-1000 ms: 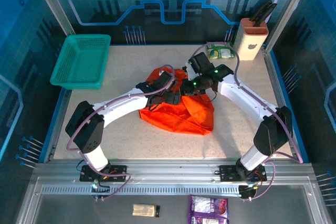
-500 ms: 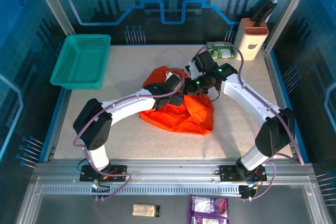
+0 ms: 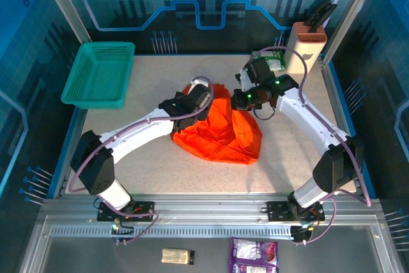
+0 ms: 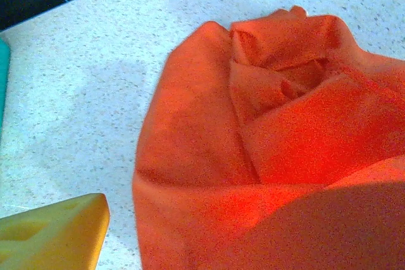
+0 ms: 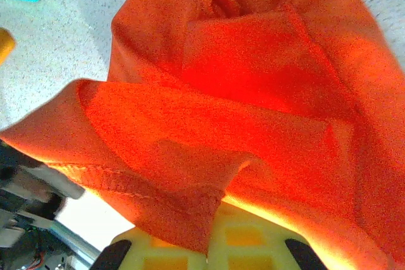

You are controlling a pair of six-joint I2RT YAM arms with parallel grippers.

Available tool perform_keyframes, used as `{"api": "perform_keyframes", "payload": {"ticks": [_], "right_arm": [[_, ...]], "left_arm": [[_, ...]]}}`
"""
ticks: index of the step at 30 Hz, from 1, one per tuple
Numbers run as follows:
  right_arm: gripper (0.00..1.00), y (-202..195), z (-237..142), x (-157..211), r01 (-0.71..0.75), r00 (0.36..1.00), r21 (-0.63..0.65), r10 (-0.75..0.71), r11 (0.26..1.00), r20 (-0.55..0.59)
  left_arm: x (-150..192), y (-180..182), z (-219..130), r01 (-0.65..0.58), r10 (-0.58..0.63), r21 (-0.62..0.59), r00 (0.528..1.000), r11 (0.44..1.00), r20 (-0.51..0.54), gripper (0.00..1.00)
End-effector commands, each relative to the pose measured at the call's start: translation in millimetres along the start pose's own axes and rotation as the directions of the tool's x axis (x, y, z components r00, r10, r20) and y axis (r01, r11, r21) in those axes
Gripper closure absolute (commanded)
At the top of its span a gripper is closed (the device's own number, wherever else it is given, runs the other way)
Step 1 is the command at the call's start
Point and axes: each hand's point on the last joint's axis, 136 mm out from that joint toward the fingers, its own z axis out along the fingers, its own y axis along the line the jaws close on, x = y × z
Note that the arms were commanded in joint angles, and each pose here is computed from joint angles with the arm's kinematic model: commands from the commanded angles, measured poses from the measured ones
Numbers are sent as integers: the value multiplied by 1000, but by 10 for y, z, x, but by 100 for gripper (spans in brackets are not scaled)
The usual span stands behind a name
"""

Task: Fold the inside-out t-shirt

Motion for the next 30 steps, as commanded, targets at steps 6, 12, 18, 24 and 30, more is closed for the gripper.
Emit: {"api": "perform_keyframes", "payload": {"ticks": [6,12,18,24,30], "right_arm": [[100,-184,-376,-125,10,997,62,-14,998,77],[100,-282,-411,-112,-2,996,82,-5,997,84],[100,-445,-333,-92,-14,996,124,3,992,85],[100,-869,-198,-88,-50,996,236,31,970,83],[100,-1170,-154,-410,-65,989,310,21,949,143]], "left_arm": [[198,359,49,-44,39,-45,994,998,-100,29],[216,512,84,-6,3,-26,992,1000,-123,39],[331,467,205,56,-45,61,983,997,-180,64],[301,462,221,122,-96,131,976,984,-195,97],[-74,554,164,208,-181,216,974,954,-140,100]]}}
